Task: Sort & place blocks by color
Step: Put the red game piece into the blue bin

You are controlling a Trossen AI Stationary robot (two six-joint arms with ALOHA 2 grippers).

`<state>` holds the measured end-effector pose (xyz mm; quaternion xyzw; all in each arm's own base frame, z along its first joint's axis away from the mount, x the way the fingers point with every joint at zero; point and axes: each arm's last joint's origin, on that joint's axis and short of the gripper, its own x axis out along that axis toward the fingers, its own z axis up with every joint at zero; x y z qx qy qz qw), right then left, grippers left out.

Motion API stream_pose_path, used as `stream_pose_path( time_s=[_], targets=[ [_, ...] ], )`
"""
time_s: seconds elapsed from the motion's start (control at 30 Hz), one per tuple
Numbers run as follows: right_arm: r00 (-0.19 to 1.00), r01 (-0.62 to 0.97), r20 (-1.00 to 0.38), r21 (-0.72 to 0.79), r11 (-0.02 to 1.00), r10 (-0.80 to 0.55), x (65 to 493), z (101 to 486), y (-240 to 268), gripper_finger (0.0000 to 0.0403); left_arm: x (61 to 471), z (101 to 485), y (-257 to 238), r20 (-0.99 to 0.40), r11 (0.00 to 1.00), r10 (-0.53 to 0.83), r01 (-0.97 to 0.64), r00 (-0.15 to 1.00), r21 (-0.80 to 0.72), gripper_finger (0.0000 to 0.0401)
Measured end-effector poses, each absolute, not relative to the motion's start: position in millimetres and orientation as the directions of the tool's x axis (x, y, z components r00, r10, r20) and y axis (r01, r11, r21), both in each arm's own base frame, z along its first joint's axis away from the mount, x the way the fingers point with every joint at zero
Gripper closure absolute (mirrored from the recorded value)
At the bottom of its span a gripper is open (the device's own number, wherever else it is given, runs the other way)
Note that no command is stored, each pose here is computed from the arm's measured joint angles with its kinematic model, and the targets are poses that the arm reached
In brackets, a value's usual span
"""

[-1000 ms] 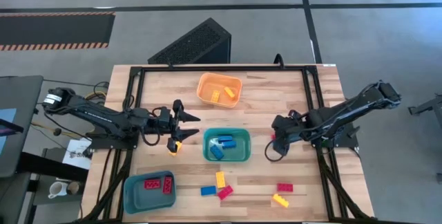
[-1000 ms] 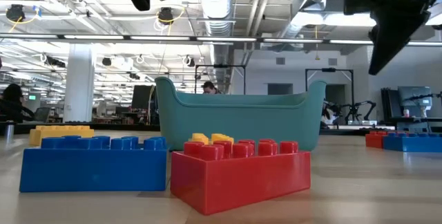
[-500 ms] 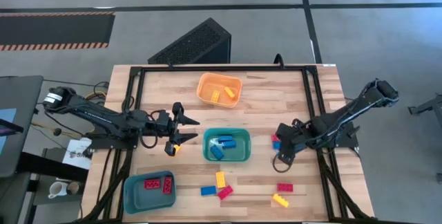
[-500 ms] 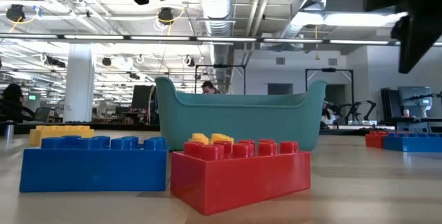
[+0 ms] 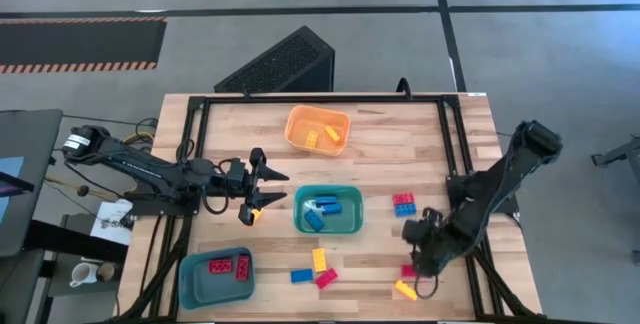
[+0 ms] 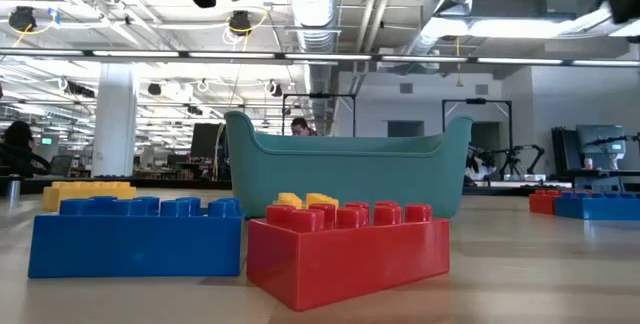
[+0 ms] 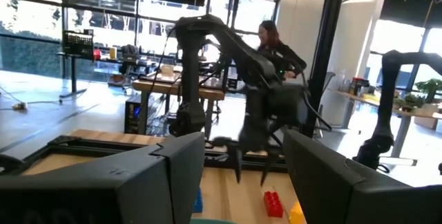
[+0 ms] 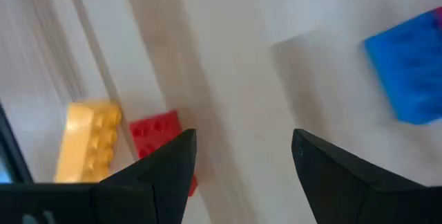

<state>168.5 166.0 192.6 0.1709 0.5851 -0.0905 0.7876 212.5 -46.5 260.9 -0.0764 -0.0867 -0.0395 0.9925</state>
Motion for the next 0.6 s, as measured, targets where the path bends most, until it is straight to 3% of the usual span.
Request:
stream_pose_path(
  time_s=[0.27,0.6],
  targets=[
    [0.191,0.319,-0.98,0.122,0.94,0.063,179,160,189,0.0143,212,261,-47,0.175,0.982,-0.071,0.1,0.982,-0.162,0.0216],
    [0.206,0.268,-0.975,0.135,0.954,0.08,180,170,186,0.0143,213,258,-49,0.143,0.984,-0.076,0.097,0.987,-0.148,0.0216]
  ],
)
